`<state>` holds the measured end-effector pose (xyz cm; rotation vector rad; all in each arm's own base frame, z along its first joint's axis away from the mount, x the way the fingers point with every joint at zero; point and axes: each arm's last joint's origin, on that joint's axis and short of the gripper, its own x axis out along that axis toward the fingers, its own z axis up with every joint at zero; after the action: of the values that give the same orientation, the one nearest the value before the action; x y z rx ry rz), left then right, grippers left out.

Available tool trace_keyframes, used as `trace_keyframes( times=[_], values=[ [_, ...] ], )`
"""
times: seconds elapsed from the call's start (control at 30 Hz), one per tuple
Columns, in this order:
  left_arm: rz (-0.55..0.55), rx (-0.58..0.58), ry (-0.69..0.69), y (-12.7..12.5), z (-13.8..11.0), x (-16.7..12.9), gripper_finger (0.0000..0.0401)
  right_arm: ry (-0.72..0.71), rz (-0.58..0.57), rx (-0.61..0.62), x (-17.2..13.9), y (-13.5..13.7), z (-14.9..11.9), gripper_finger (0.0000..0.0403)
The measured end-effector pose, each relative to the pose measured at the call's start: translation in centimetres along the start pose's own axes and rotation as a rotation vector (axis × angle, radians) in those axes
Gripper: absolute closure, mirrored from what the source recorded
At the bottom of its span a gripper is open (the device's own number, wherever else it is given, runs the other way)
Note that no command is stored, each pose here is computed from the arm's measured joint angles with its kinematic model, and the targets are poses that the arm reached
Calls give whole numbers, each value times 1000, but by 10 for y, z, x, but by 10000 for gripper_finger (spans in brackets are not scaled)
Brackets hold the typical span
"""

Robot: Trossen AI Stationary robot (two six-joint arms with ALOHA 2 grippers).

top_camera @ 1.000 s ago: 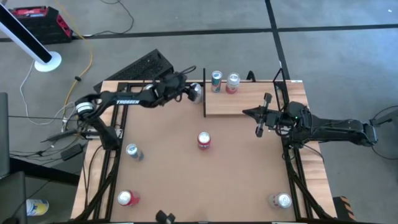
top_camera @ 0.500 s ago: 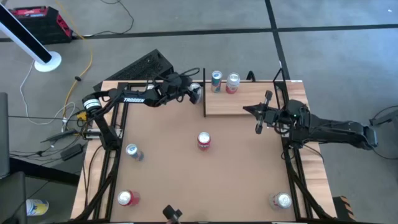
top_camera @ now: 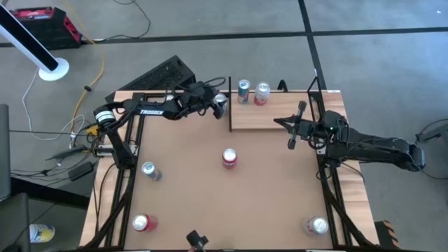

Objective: Place canned beverage on shelf
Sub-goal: Put the top red-silver soda can on the shelf

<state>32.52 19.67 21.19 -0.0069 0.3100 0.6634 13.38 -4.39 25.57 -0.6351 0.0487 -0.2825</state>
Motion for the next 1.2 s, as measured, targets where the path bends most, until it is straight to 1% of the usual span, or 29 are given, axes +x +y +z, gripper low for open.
trace_keyframes(
  times=[0.13, 0.3, 0.4, 0.63, 0.83, 0.93, 1.07, 1.2],
  values=[
    [29, 30, 25, 1, -4, 1, 118, -2, 6, 29, 0, 0, 0, 382],
    [26, 41, 37, 2, -9, 5, 118, 0, 9, 41, 0, 0, 0, 382],
    [30, 47, 60, 1, -16, 9, 118, 1, 9, 44, 0, 1, 0, 382],
    [46, 48, 63, -1, -28, 19, 117, 2, 11, 50, 0, 1, -1, 382],
    [50, 47, 61, 0, -27, 18, 118, 4, 12, 50, 0, 1, -1, 382],
    [49, 48, 59, -2, -26, 18, 132, 5, 13, 50, 0, 1, -1, 382],
    [42, 53, 60, -6, -26, 17, 170, 5, 13, 50, 0, 1, -1, 382],
    [36, 55, 58, -8, -25, 16, 170, 7, 14, 50, 0, 1, -1, 382]
  ],
)
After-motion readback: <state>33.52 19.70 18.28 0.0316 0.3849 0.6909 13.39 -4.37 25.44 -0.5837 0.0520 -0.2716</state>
